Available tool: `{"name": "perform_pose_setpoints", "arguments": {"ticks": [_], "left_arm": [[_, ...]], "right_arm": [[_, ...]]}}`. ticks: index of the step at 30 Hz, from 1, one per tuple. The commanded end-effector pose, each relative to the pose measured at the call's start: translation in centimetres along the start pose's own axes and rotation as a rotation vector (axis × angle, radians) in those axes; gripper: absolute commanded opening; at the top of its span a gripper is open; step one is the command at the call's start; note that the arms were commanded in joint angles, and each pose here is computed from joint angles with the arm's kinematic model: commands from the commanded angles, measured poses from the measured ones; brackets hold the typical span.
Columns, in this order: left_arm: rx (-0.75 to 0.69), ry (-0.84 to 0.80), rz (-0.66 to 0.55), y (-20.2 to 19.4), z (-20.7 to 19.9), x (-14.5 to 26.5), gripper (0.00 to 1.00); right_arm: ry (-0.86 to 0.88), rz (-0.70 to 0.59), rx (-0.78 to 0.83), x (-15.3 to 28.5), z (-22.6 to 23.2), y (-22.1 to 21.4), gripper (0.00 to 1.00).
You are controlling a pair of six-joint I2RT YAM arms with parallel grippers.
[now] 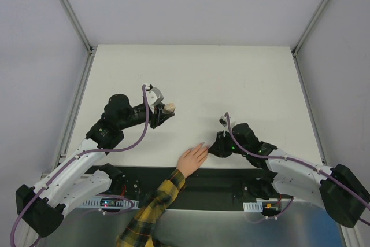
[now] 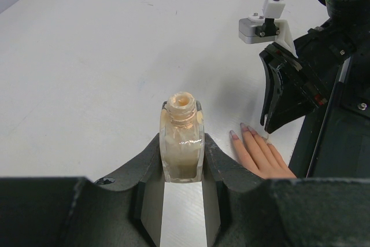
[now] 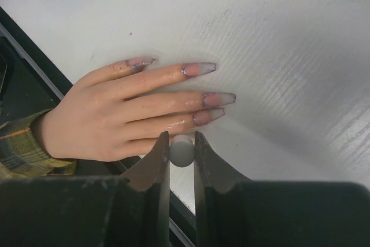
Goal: Paint the nails
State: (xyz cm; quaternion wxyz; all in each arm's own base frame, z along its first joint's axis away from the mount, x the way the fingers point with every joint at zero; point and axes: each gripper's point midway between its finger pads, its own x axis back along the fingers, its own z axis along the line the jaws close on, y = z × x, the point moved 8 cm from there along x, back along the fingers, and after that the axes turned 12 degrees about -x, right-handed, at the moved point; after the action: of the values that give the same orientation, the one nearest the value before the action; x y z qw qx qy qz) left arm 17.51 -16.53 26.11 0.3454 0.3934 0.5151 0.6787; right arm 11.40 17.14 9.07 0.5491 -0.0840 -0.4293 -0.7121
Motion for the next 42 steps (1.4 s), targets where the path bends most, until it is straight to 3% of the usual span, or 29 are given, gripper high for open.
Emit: {"name": "perform_pose_setpoints", "arguments": {"ticks": [1, 31, 42], "left_arm": [[-0.024, -0.003, -0.067, 1.6, 0.3, 0.2, 0.0], [-0.02, -0.007, -0.063, 1.5, 0.3, 0.1, 0.0], [0.01, -0.142, -0.076, 1.7, -0.7, -0.4, 0.0]], "right_arm": [[0.07, -0.027, 0.024, 0.2, 1.4, 1.2, 0.0], [-0.023, -0.104, 0.014, 0.2, 0.9, 2.8, 0.0], [-0.165, -0.186, 0.146, 5.6, 3.4, 7.0, 0.0]]}}
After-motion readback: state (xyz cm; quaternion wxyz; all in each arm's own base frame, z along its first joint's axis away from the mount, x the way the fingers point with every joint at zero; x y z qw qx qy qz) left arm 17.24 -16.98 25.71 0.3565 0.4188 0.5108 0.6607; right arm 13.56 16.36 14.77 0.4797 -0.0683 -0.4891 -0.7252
